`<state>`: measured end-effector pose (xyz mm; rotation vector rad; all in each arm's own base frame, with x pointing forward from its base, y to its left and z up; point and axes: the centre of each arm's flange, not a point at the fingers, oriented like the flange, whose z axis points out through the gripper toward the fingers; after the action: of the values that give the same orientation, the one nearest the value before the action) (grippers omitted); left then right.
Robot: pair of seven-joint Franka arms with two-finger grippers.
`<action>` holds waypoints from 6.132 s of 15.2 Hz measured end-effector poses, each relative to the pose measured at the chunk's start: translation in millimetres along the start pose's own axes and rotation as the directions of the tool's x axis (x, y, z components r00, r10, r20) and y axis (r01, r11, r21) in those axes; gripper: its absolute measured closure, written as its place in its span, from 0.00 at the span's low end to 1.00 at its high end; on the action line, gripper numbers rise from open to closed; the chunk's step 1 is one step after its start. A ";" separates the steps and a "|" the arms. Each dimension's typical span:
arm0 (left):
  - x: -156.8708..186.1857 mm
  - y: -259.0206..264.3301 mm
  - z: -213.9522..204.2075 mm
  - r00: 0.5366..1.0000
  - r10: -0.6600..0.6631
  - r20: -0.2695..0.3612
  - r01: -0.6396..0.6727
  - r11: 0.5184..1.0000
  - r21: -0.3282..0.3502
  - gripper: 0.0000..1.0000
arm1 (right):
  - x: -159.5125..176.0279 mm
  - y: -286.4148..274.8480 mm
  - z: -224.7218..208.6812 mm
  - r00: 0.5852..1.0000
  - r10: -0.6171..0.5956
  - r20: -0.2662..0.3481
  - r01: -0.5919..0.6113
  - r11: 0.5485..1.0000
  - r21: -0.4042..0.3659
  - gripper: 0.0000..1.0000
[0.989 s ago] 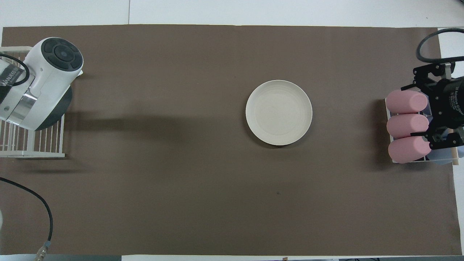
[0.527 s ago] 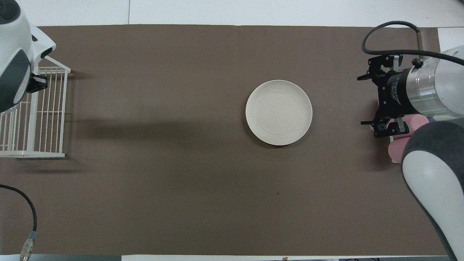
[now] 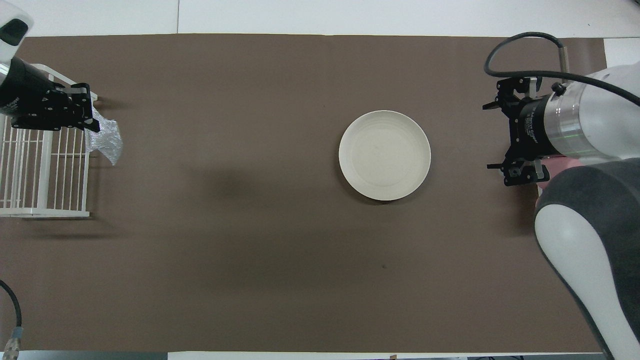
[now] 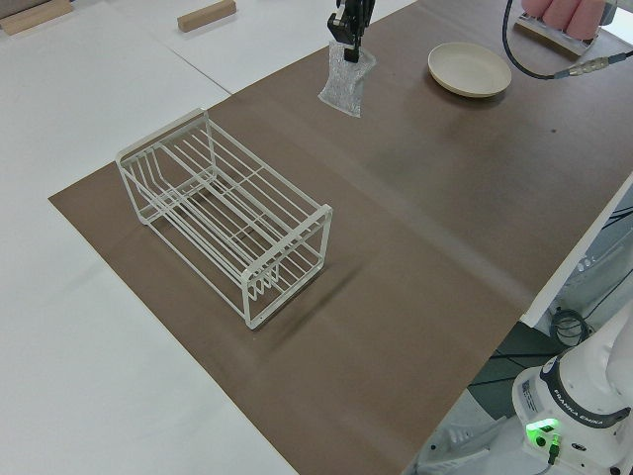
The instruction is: Wipe plate with sponge
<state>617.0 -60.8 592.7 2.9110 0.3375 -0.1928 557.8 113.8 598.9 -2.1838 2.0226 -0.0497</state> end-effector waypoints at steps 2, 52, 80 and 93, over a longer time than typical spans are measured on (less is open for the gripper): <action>-6.2 1.6 -8.2 0.999 -0.013 0.036 0.019 0.987 -0.158 0.96 | -3.1 -0.8 6.1 1.000 -0.005 -0.001 0.005 1.000 -0.011 0.00; -140.3 108.8 177.1 0.960 0.267 0.082 -0.031 0.393 -0.919 0.96 | -260.3 51.6 60.1 0.993 -0.021 0.112 0.020 1.000 0.005 0.74; -106.1 15.4 183.9 0.918 0.395 0.030 -0.336 0.817 -0.469 0.00 | -93.2 34.2 272.6 0.985 -0.173 0.024 0.171 0.982 0.077 0.89; -94.7 -6.2 179.7 0.921 0.390 0.017 -0.353 0.849 -0.393 0.00 | -31.7 21.8 307.3 0.952 -0.305 -0.018 0.306 0.949 0.072 0.89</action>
<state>505.2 -113.9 431.5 2.5004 -0.1929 -0.1795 575.3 173.8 295.5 -2.4289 1.6372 -0.1670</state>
